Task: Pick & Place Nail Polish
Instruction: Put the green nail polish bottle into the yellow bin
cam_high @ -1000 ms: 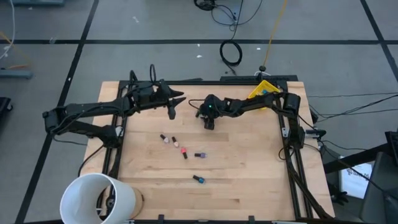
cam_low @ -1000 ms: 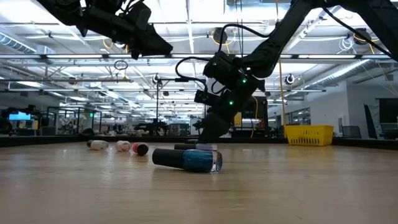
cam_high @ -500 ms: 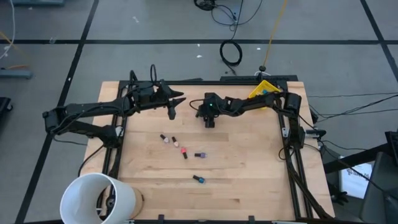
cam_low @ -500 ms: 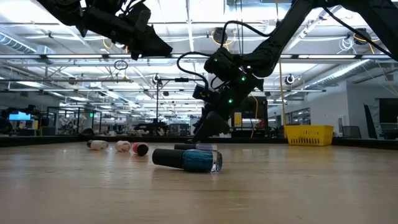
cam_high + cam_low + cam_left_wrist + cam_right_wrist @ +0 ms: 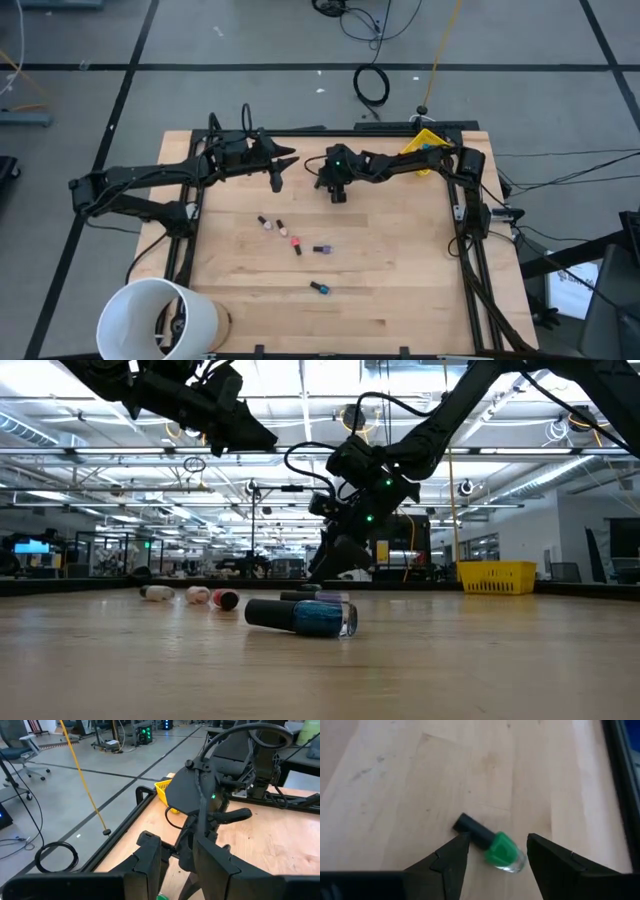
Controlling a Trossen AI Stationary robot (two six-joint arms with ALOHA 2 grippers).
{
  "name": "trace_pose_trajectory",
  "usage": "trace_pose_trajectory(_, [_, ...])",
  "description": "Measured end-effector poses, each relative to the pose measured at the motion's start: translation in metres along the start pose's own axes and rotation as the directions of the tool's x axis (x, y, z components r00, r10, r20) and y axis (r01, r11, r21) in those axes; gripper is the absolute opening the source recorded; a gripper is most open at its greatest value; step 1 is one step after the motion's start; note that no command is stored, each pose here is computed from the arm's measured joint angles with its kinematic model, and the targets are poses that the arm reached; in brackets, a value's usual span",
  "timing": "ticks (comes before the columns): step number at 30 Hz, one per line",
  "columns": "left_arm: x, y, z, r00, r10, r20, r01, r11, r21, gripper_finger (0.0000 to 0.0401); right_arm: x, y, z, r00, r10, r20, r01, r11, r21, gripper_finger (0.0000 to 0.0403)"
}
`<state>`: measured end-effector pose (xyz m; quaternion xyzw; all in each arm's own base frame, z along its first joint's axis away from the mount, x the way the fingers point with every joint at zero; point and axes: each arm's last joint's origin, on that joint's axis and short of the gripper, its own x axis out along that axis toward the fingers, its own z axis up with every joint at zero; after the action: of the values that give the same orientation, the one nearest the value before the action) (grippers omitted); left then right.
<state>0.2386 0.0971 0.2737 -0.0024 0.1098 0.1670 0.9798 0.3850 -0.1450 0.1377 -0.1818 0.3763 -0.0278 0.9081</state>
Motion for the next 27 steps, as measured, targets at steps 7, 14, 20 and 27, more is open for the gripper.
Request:
trace_pose_trajectory(7, [0.0,0.0,-0.001,1.0,0.0,-0.006,0.0,0.999,-0.047,0.0113,0.0,0.011,-0.001,0.997,0.053,-0.058,-0.053,0.999,0.004,0.0175])
trace_pose_trajectory(14, [0.008,-0.006,-0.01,0.997,-0.025,-0.072,0.014,0.988,-0.151,0.0113,-0.001,0.027,0.002,0.989,0.108,-0.1,-0.104,0.994,0.046,0.0166])
trace_pose_trajectory(20, [0.04,-0.012,-0.028,0.969,0.02,-0.245,-0.068,0.98,-0.188,0.0113,-0.028,0.031,0.028,0.994,0.098,-0.038,-0.097,0.994,0.043,0.0166])
trace_pose_trajectory(27, [0.091,-0.015,-0.045,0.869,-0.002,-0.495,-0.115,0.972,-0.205,0.0113,-0.092,0.019,0.055,0.997,0.067,0.033,-0.071,0.99,0.123,0.0165])
